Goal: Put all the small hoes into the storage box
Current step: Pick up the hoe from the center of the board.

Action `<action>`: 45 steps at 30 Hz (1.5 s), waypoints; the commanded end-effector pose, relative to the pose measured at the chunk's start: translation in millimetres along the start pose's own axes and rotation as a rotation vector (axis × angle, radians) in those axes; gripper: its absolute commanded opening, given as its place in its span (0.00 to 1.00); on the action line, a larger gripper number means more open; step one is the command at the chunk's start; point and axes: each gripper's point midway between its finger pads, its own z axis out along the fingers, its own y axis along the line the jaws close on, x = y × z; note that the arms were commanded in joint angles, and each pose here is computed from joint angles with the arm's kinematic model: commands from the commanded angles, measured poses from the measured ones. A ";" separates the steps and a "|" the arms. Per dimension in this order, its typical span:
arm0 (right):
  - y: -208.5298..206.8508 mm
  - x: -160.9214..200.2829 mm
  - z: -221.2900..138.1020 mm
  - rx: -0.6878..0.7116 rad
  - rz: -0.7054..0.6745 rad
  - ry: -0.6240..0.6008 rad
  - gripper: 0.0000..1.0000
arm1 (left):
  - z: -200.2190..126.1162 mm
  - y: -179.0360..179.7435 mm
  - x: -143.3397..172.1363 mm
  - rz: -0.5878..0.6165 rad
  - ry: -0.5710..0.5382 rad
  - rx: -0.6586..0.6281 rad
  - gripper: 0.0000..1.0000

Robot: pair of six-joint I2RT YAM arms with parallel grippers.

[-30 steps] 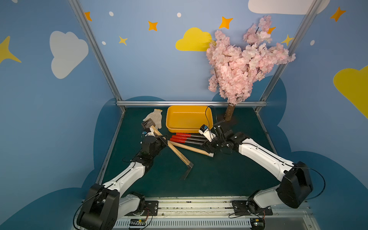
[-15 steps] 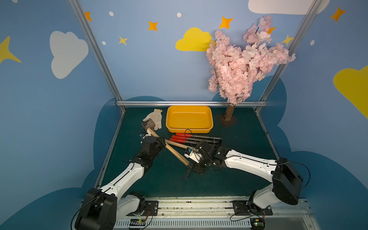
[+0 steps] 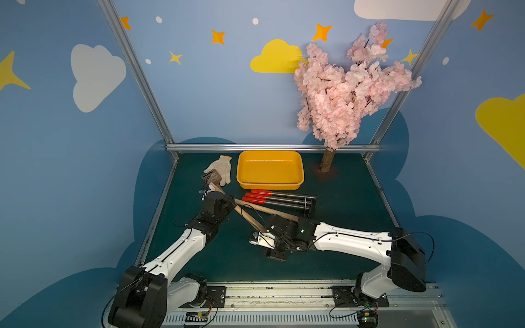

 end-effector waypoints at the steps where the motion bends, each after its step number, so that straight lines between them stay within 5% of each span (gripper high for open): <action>1: -2.4 6.5 6.1 0.004 -0.076 0.044 0.56 | 1.2 3.2 6.8 0.027 0.039 -0.025 0.03; 16: -6.0 -1.9 42.3 -0.019 -0.138 -0.003 0.54 | 13.4 0.3 16.6 0.031 0.094 -0.012 0.03; 20: -8.7 -1.5 52.3 -0.021 -0.134 -0.001 0.43 | 15.4 -0.1 17.0 0.032 0.098 -0.011 0.03; 29: -17.6 -5.4 49.8 0.015 -0.116 -0.026 0.00 | 17.0 3.0 18.8 0.036 0.102 -0.018 0.03; 38: -26.9 -14.7 22.7 0.049 -0.091 -0.085 0.00 | 11.4 7.7 13.9 0.049 0.074 -0.014 0.03; 40: -30.7 -18.9 13.9 0.048 -0.069 -0.118 0.00 | 8.2 8.5 11.0 0.056 0.059 -0.008 0.07; 45: -44.2 -31.0 -16.9 0.041 0.009 -0.243 0.00 | -0.7 10.8 3.4 0.079 0.031 0.012 0.48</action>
